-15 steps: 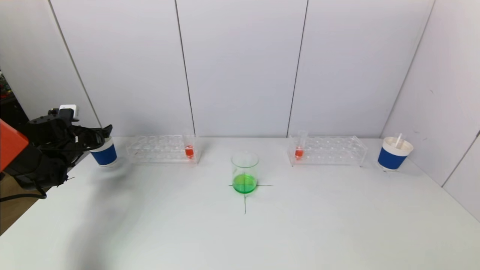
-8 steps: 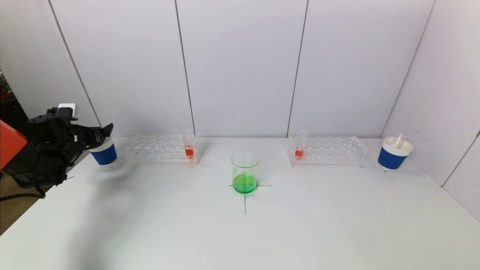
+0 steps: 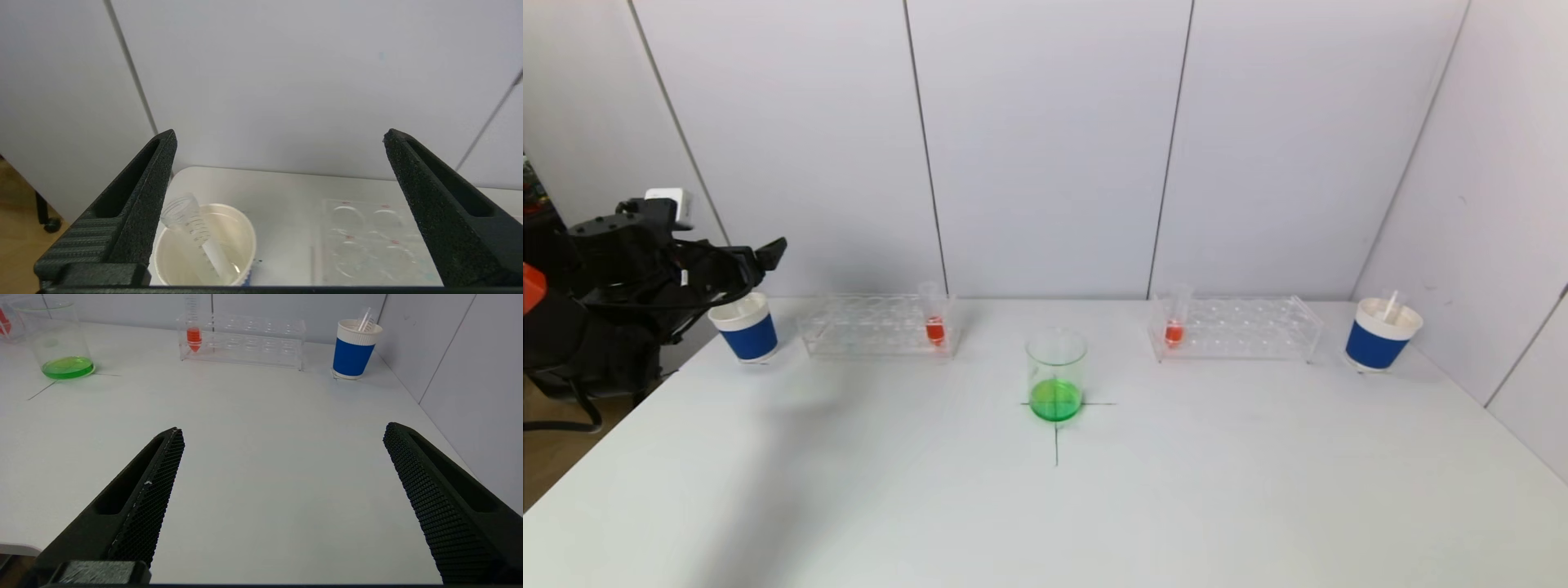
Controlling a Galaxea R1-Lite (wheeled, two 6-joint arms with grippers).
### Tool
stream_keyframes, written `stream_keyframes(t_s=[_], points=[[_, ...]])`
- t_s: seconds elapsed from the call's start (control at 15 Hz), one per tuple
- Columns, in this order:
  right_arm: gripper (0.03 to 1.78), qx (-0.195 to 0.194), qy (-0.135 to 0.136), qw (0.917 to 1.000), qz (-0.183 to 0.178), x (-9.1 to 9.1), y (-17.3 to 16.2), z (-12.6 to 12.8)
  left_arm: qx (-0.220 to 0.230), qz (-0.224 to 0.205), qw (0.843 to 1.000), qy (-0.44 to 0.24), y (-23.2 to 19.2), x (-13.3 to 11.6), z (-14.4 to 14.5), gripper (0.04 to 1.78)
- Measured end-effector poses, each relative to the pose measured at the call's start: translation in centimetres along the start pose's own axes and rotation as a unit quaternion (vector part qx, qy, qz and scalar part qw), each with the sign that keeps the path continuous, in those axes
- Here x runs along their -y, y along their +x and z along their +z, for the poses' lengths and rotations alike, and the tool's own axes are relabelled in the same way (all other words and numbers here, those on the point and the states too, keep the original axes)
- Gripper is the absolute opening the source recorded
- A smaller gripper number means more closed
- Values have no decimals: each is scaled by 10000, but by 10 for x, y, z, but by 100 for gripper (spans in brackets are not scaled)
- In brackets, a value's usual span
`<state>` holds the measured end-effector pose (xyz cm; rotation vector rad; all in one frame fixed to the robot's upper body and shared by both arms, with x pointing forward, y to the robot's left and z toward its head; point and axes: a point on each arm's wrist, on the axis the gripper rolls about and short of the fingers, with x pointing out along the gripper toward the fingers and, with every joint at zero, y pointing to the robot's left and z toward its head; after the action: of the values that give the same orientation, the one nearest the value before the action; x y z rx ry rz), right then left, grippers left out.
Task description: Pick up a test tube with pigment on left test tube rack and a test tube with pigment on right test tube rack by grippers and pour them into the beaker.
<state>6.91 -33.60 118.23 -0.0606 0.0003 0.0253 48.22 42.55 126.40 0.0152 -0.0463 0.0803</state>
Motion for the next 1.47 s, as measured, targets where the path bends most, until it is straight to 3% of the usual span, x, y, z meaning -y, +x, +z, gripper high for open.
stream_keyframes(t_s=[0.33, 0.6, 1.0, 1.47], points=[[177, 0, 0, 10000, -2, 0, 0, 0, 337, -635, 9974, -2, -67, 50, 55, 176], [177, -2, 0, 10000, -3, 0, 0, 0, 451, -1028, 9937, 19, -147, 74, 84, 176], [177, 0, 0, 10000, 0, 0, 0, 0, 254, -940, 9947, 317, -267, 73, 61, 176], [177, 0, 0, 10000, -3, 0, 0, 0, -183, -329, 9983, 440, -361, 63, -5, 176]])
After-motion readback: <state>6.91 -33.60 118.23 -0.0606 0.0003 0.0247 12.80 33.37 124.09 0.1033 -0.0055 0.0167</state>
